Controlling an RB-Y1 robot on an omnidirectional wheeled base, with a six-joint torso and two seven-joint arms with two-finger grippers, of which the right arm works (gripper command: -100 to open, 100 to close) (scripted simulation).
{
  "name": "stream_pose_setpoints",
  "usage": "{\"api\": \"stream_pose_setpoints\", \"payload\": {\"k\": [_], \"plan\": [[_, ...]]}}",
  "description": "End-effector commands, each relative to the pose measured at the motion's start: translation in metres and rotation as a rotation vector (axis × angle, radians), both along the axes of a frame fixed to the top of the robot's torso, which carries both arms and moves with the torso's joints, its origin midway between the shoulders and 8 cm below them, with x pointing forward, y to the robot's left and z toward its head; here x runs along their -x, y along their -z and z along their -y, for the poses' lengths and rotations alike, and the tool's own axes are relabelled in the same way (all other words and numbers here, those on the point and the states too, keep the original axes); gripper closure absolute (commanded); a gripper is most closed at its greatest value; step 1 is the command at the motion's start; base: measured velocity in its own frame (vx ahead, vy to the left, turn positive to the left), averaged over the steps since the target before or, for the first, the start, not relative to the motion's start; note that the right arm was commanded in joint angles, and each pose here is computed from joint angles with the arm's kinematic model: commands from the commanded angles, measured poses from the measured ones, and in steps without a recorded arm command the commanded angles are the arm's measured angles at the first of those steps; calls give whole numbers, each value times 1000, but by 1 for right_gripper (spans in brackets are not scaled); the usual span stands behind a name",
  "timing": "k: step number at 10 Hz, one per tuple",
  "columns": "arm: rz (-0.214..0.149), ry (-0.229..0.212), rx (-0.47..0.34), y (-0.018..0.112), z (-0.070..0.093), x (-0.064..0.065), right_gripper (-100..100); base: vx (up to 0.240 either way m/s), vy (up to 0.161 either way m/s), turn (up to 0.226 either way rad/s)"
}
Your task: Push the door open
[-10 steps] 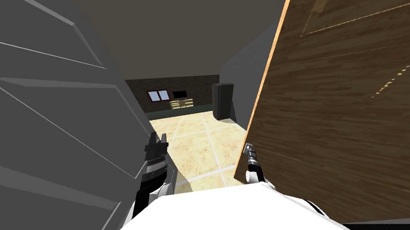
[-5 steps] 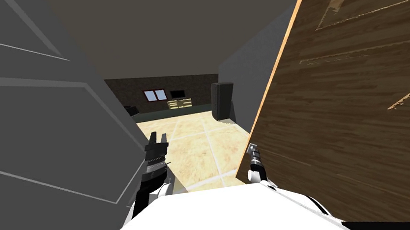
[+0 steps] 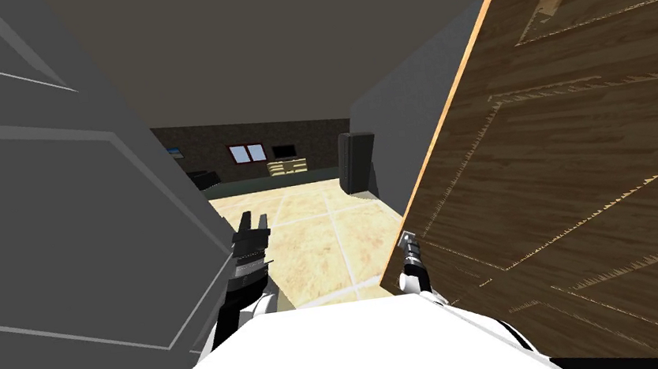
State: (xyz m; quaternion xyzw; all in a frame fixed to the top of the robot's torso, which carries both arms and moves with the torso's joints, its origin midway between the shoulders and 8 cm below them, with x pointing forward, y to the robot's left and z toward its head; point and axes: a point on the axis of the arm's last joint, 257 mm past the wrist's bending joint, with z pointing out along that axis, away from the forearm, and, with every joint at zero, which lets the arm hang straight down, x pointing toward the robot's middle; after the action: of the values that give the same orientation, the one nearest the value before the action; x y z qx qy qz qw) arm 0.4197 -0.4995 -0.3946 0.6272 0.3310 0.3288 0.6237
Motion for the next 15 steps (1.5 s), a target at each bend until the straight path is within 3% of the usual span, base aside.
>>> {"api": "stream_pose_setpoints", "payload": {"k": [1, 5, 6, 7, 10, 12, 13, 15], "plan": [[5, -2, 3, -3, 0, -2, 100, -9, 3, 3], [3, 42, 2, -2, 15, 9, 100, 98, -9, -19], [13, 40, 6, -6, 15, 7, 100, 136, -21, -43], [3, 42, 2, -2, 15, 9, 100, 66, -34, 2], [4, 111, 3, -3, 38, 27, 100, 188, -33, -37], [4, 111, 3, -3, 38, 27, 100, 113, -35, -17], [4, 146, 3, -3, 49, 36, 100, 158, -41, -35], [4, 176, 3, -3, 59, 44, 100, 221, -37, -43]]}}
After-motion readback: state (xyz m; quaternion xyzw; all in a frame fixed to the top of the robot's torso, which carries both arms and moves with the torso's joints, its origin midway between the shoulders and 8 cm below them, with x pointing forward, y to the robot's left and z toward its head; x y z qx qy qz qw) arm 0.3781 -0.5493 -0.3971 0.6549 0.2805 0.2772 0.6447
